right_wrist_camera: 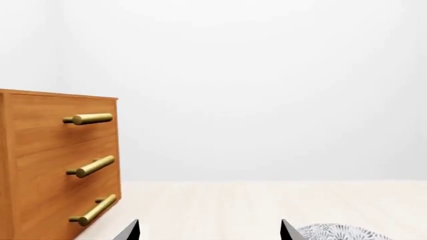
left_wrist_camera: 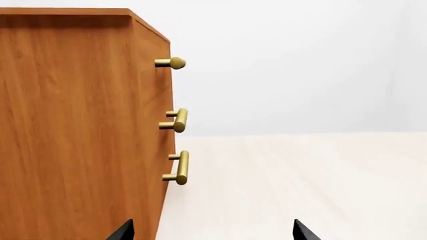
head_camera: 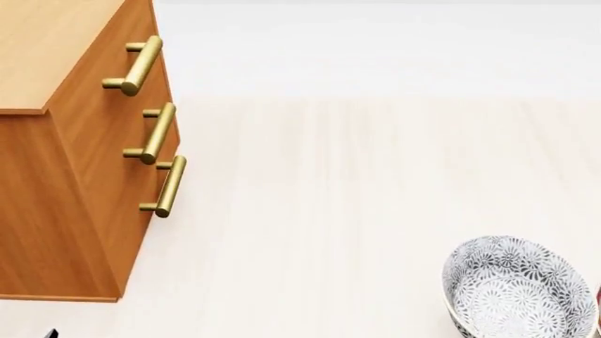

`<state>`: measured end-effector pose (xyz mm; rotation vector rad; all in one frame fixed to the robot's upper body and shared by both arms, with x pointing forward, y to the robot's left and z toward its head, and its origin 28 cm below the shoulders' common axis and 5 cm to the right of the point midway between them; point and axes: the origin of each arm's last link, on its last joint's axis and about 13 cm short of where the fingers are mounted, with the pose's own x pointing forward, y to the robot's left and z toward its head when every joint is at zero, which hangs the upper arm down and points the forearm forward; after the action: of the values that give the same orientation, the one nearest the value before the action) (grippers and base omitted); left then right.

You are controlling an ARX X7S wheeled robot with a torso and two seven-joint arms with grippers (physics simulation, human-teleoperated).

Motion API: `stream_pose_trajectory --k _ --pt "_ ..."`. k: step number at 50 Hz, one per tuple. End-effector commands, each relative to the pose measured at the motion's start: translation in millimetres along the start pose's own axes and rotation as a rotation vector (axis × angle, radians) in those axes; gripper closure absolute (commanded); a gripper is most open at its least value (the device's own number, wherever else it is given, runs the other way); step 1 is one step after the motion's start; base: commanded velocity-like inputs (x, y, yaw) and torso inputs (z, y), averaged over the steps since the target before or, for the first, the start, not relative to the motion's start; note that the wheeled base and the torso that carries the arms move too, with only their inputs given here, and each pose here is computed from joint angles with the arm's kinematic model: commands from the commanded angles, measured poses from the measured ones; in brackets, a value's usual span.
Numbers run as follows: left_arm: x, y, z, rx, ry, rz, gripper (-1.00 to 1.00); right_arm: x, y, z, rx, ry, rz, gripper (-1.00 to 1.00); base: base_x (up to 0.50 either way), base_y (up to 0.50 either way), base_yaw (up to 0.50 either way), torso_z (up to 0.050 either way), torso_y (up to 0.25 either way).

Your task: Put the bowl on top of the cabinet.

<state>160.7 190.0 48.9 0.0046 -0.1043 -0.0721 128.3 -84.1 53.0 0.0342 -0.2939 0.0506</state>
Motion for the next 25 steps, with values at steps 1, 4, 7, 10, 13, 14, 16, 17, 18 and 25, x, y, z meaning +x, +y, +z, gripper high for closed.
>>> stream_pose_trajectory --k 1,4,7,10,13,14,16,17,18,25 --pt "1.6 0.9 2.3 0.010 -0.028 0.037 -1.00 -0.3 -1.1 1.0 -0.005 -0.010 0.007 -1.00 0.00 0.00 0.00 0.050 0.000" --pt "0.9 0.2 2.3 0.010 -0.027 0.027 -1.00 -0.2 -1.2 0.9 -0.006 -0.010 0.010 -1.00 0.00 0.00 0.00 0.000 0.000" --pt "1.6 -0.6 1.1 0.016 -0.026 0.021 -1.00 -0.4 -1.3 1.1 -0.008 -0.021 0.006 -1.00 0.02 0.00 0.00 0.000 0.000" --pt "1.8 0.0 1.2 0.011 -0.026 0.019 -1.00 -0.6 -1.4 1.3 -0.004 -0.022 0.009 -1.00 0.19 0.00 0.00 0.000 0.000" --pt "2.0 -0.4 0.7 0.011 -0.023 0.019 -1.00 -0.7 -1.0 0.9 -0.007 -0.023 0.011 -1.00 0.22 0.00 0.00 0.000 0.000" --pt "2.1 -0.4 0.6 0.011 -0.023 0.018 -1.00 -0.7 -1.1 0.9 -0.008 -0.023 0.011 -1.00 0.22 0.00 0.00 0.000 0.000" --pt "2.0 -0.4 0.6 0.010 -0.023 0.017 -1.00 -0.9 -1.2 1.1 -0.007 -0.024 0.011 -1.00 0.23 0.00 0.00 0.000 0.000" --pt "2.0 -0.4 0.5 0.010 -0.023 0.016 -1.00 -1.0 -1.1 1.1 -0.008 -0.025 0.010 -1.00 0.23 0.00 0.00 0.000 0.000" --pt "2.1 -0.5 0.4 0.011 -0.023 0.017 -1.00 -1.0 -1.0 0.9 -0.008 -0.024 0.011 -1.00 0.24 0.00 0.00 0.000 0.000" --pt "1.7 -0.3 0.6 0.011 -0.024 0.018 -1.00 -1.2 -1.0 1.1 -0.009 -0.026 0.005 -1.00 0.25 0.00 0.00 0.000 0.000"
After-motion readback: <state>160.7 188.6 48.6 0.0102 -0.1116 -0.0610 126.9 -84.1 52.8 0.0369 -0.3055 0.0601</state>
